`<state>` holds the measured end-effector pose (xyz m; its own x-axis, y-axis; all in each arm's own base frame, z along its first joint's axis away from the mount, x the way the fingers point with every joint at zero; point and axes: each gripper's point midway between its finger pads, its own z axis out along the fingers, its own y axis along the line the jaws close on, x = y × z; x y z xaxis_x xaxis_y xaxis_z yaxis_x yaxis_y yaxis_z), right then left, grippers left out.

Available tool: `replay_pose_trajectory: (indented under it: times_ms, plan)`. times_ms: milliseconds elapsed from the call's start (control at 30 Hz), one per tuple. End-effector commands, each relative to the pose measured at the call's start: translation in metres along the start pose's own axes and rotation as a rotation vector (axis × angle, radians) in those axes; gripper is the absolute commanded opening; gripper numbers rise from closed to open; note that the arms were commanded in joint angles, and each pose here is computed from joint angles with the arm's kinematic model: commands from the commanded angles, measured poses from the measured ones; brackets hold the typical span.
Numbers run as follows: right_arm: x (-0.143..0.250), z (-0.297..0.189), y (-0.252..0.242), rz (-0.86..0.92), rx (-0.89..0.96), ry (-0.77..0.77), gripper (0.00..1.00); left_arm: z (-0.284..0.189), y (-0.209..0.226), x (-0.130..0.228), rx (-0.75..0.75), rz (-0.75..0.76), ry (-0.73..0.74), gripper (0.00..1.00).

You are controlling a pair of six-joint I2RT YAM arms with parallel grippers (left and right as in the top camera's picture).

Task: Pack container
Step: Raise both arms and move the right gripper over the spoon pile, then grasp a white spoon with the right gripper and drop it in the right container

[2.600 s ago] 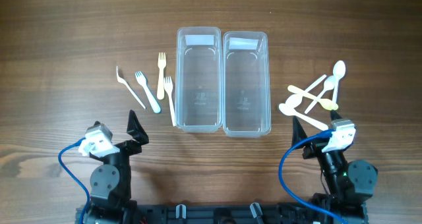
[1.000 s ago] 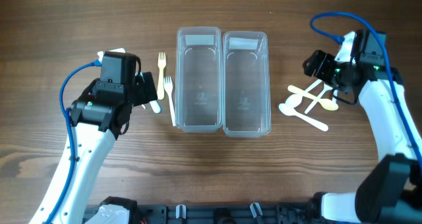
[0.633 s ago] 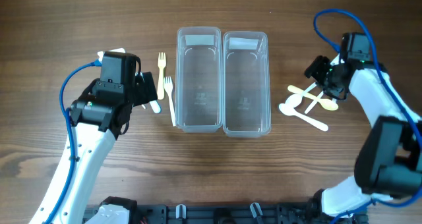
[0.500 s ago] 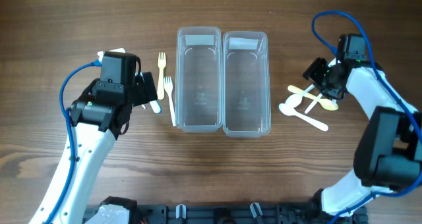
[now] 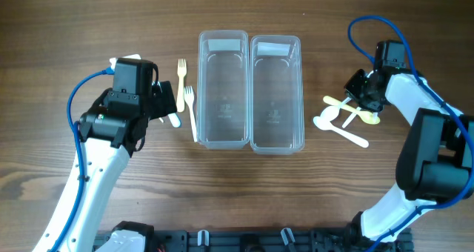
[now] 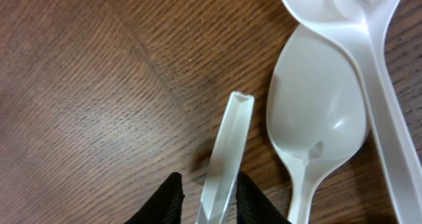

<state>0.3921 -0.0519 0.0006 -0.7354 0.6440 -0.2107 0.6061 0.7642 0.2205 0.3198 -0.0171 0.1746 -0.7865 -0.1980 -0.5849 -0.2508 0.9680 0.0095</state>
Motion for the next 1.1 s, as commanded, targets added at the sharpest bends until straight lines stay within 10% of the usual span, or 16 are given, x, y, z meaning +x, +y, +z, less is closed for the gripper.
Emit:
replay_pose_trajectory:
  times_ms: [0,200,633,1067]
  plan:
    - [-0.002,0.006,-0.010,-0.063,0.054,-0.004,0.26,-0.002,-0.001,-0.005,0.011,-0.008,-0.007,1.00]
    - [0.002,0.005,-0.024,-0.090,0.125,0.010,0.04,-0.002,-0.001,-0.005,0.011,-0.008,-0.007,1.00]
    - [-0.033,-0.127,0.097,-0.288,-0.317,-0.114,0.04,-0.002,-0.001,-0.005,0.011,-0.008,-0.007,1.00]
    - [0.076,-0.156,0.197,-0.578,-0.403,-0.078,0.04,-0.002,-0.001,-0.005,0.011,-0.008,-0.007,1.00]
